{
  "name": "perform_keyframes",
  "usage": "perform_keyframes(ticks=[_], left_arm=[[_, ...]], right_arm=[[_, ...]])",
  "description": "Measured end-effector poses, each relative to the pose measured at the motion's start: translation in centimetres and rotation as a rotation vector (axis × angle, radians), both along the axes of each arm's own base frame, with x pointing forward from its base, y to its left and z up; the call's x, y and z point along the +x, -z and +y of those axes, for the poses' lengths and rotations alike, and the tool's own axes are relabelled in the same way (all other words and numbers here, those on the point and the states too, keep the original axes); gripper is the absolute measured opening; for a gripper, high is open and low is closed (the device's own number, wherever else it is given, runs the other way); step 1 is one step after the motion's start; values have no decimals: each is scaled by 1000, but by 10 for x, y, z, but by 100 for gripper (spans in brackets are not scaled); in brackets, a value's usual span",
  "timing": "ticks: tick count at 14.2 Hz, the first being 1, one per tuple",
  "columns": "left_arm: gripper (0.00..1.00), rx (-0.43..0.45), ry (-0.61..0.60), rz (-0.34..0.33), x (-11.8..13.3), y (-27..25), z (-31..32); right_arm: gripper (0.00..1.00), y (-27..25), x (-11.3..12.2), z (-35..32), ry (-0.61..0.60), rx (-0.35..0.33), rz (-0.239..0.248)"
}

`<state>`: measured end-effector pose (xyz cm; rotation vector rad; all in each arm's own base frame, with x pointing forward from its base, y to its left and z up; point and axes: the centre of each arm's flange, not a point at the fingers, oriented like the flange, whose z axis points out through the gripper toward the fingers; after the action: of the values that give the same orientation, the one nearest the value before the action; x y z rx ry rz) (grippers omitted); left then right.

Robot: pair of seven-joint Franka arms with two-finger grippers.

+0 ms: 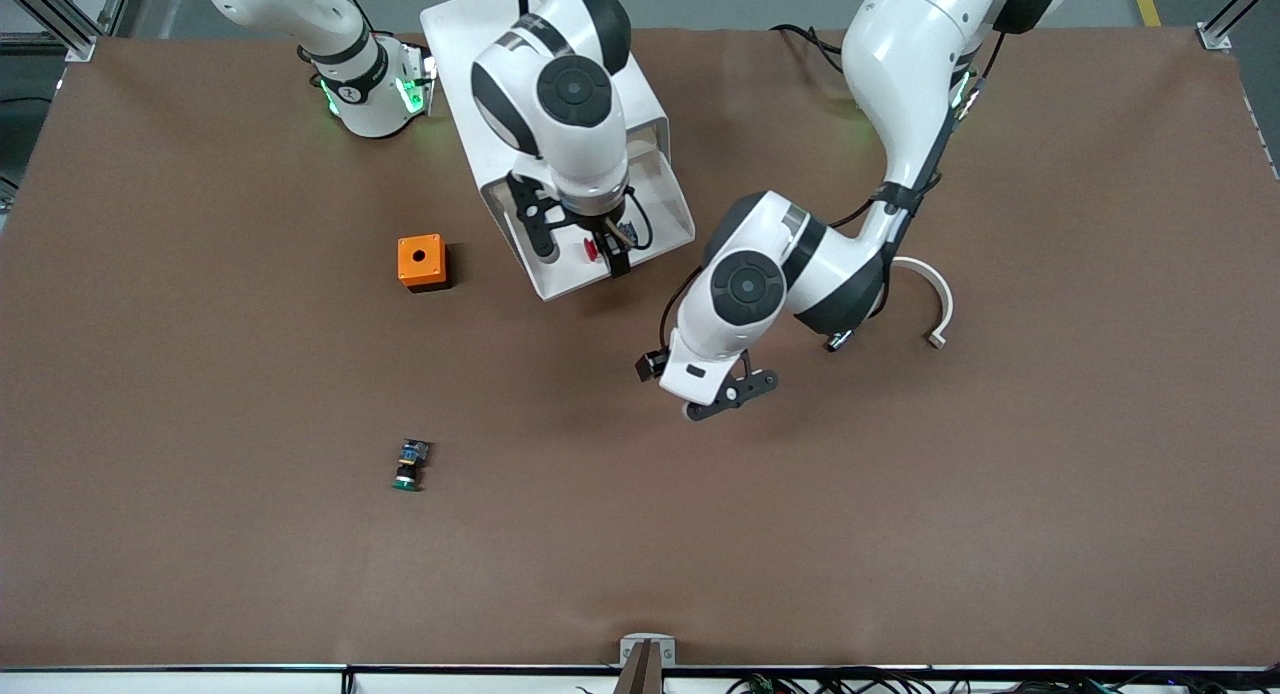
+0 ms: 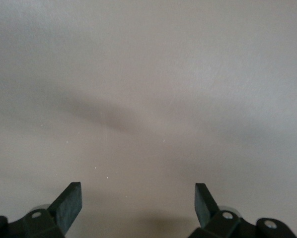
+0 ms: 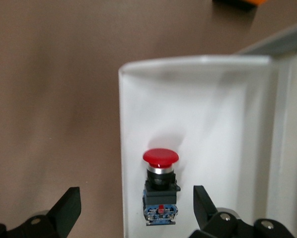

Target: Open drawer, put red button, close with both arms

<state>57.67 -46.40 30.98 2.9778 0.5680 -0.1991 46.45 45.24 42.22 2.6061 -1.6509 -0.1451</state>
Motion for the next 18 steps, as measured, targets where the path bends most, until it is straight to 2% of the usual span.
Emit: perform_keyframes(ticks=[2, 4, 6, 8, 10, 14, 18], left_arm=[[100, 21, 23, 1, -10, 5, -6], [100, 45, 30, -4, -16, 6, -6], [100, 52, -32, -4, -18, -1, -5], [100, 50, -67, -8, -22, -9, -8], [100, 46, -83, -10, -29, -16, -15], [100, 52, -75, -2, -42, -13, -26], [100, 56, -40, 10, -61, -8, -43]], right_arm=[[100, -38, 35, -40, -105, 34, 37], [100, -60, 63, -88, -276, 56, 69], [100, -75, 85, -142, -459, 89, 95], [100, -90, 102, -199, -583, 124, 102], [100, -108, 112, -256, -694, 146, 100], [100, -141, 115, -353, -909, 158, 83], [100, -147, 117, -426, -1053, 164, 90]])
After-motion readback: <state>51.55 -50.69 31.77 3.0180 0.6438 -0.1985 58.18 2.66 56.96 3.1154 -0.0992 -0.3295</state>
